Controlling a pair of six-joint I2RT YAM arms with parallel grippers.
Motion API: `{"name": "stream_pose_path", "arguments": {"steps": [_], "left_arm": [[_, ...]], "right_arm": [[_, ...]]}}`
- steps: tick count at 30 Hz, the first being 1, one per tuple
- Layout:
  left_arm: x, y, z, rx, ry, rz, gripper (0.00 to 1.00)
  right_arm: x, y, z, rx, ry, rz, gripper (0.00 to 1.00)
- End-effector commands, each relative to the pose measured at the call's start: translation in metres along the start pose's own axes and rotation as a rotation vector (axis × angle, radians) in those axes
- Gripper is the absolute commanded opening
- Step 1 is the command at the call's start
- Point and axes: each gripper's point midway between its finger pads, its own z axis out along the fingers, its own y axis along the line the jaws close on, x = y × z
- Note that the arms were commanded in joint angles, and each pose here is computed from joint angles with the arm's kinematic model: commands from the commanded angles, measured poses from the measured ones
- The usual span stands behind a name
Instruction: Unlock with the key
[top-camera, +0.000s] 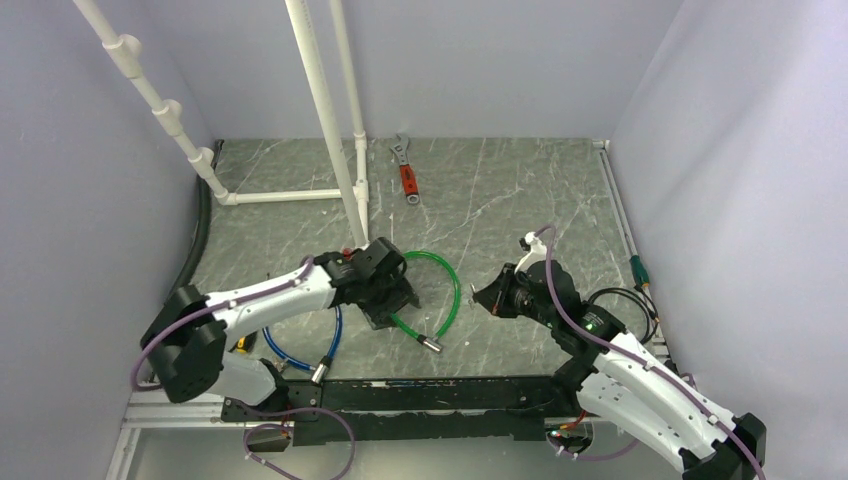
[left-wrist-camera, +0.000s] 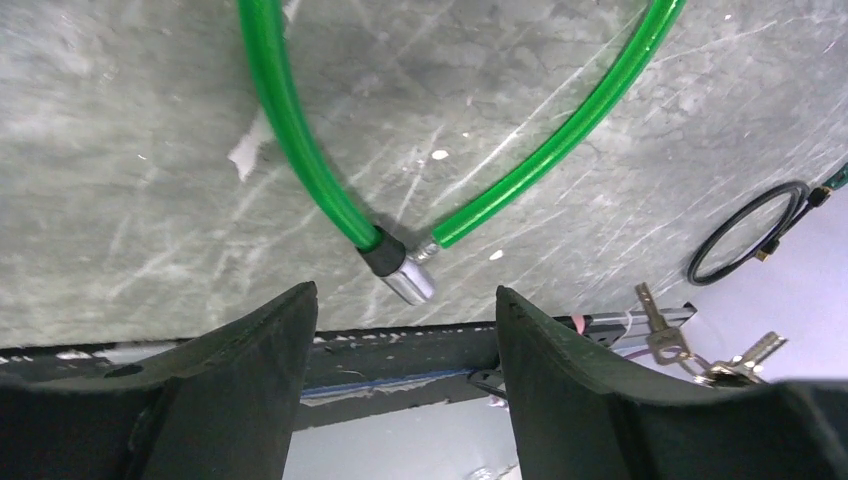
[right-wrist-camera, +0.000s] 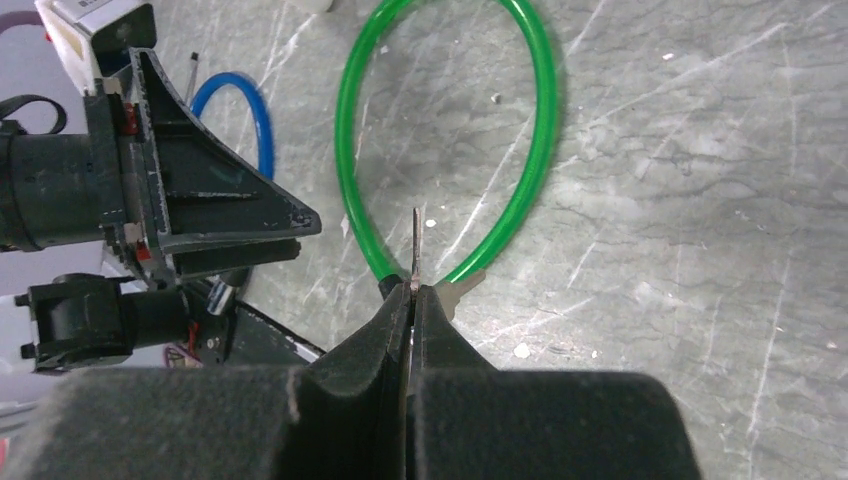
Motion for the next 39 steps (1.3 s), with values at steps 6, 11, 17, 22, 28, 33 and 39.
{"name": "stream_pose_path", "arguments": {"steps": [6,11,17,22,28,33,39], "left_arm": [[0.017,-0.012,0.008,-0.154,0.008,-0.220,0.72],[0.027,-0.007,0.018,-0.227,0.007,-0.261,0.70],[0.041,-0.008,0.032,-0.258,0.017,-0.278,0.72],[0.055,0.004,0.037,-0.353,0.001,-0.319,0.68],[0.054,0.013,0.052,-0.399,-0.053,-0.345,0.66],[0.055,0.018,0.064,-0.446,-0.064,-0.343,0.61],[0.050,0.019,0.074,-0.449,-0.095,-0.347,0.59]], "right_arm": [[-0.020,-0.004,-0.013,0.044,-0.084,0.002,0.00],[-0.020,-0.011,-0.018,0.072,-0.097,-0.009,0.00],[-0.018,-0.016,-0.019,0.081,-0.103,-0.013,0.00],[-0.016,-0.020,-0.020,0.087,-0.109,-0.018,0.00],[-0.017,-0.021,-0.023,0.083,-0.124,-0.026,0.00],[-0.014,-0.023,-0.022,0.084,-0.120,-0.027,0.00],[-0.012,-0.025,-0.022,0.083,-0.116,-0.032,0.00]]}}
